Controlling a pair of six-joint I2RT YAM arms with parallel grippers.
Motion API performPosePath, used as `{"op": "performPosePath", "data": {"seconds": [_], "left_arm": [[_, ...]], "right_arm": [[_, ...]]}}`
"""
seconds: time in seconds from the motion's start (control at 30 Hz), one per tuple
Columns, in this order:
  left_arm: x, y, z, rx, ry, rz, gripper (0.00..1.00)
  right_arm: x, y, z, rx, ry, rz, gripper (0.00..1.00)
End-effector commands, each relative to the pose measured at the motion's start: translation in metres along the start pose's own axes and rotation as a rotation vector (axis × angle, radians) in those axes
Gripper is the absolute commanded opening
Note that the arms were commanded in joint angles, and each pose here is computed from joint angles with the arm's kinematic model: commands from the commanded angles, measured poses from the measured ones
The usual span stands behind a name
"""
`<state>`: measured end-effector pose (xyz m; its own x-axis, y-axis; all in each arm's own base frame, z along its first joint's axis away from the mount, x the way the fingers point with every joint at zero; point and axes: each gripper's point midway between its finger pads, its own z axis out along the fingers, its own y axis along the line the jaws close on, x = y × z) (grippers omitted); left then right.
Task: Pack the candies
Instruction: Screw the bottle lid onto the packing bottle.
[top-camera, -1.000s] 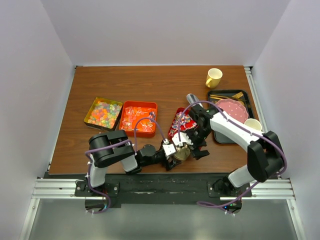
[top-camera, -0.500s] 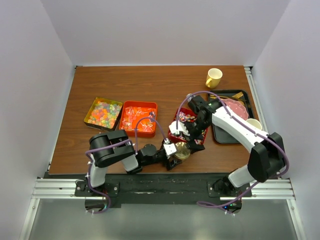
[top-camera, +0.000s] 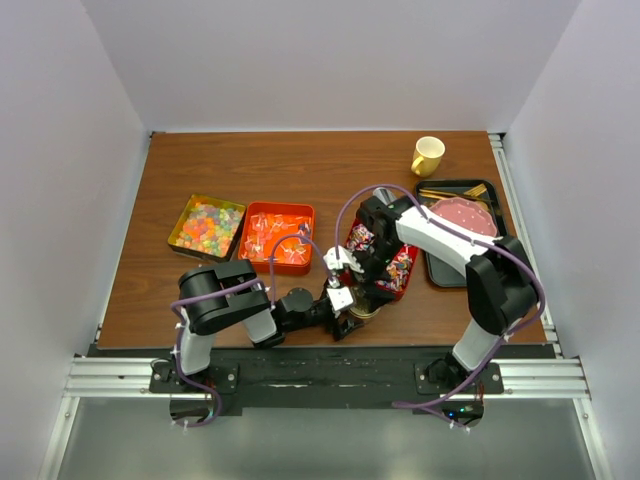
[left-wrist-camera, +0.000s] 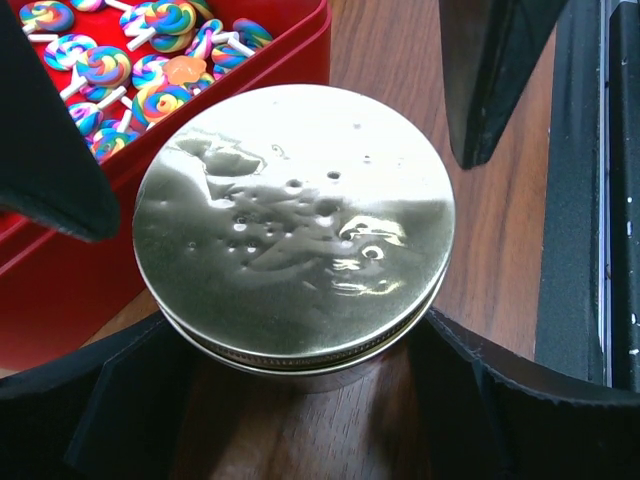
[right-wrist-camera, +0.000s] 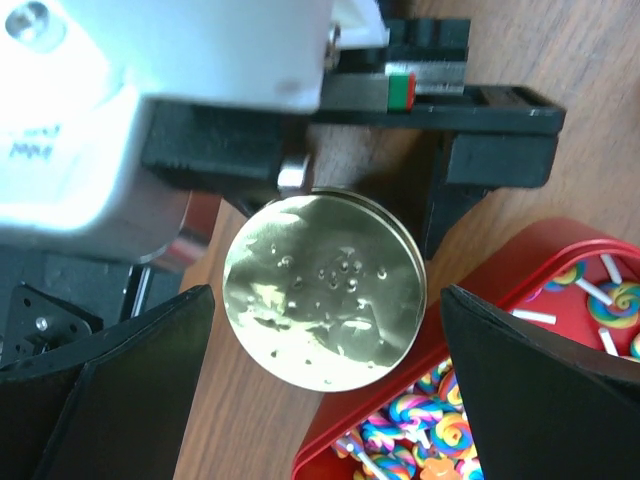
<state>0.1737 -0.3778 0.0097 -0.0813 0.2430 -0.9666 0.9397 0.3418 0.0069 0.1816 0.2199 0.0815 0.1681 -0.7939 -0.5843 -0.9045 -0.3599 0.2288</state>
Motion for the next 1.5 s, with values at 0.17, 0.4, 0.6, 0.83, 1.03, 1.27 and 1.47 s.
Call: {"op": "performPosePath", "data": {"seconds": [0.17, 0.4, 0.6, 0.83, 1.03, 1.27, 1.47], "left_arm": [[0.105, 0.005, -0.039, -0.042, 0.385, -0.016, 0.00], [0.106, 0.009, -0.040, -0.063, 0.389, -0.028, 0.00], [0.107, 0.010, -0.040, -0.066, 0.390, -0.032, 0.00], [0.107, 0.011, -0.041, -0.069, 0.392, -0.034, 0.00], [0.108, 0.012, -0.041, -0.072, 0.395, -0.035, 0.00], [0.108, 0.004, -0.038, -0.023, 0.405, -0.042, 0.48], [0.087, -0.011, -0.050, 0.033, 0.353, -0.024, 1.00]], "right_arm": [[0.009, 0.025, -0.005, -0.002, 0.031, -0.032, 0.99], [0.023, 0.041, -0.004, -0.001, 0.073, -0.002, 0.99], [0.031, 0.048, -0.003, 0.023, 0.091, 0.014, 0.99], [0.032, 0.058, -0.002, 0.037, 0.075, 0.051, 0.99], [0.031, 0.069, -0.001, 0.029, 0.056, 0.075, 0.99], [0.037, 0.067, -0.001, 0.076, 0.076, 0.131, 0.99], [0.026, 0.029, -0.012, 0.219, 0.069, 0.160, 0.99]]}}
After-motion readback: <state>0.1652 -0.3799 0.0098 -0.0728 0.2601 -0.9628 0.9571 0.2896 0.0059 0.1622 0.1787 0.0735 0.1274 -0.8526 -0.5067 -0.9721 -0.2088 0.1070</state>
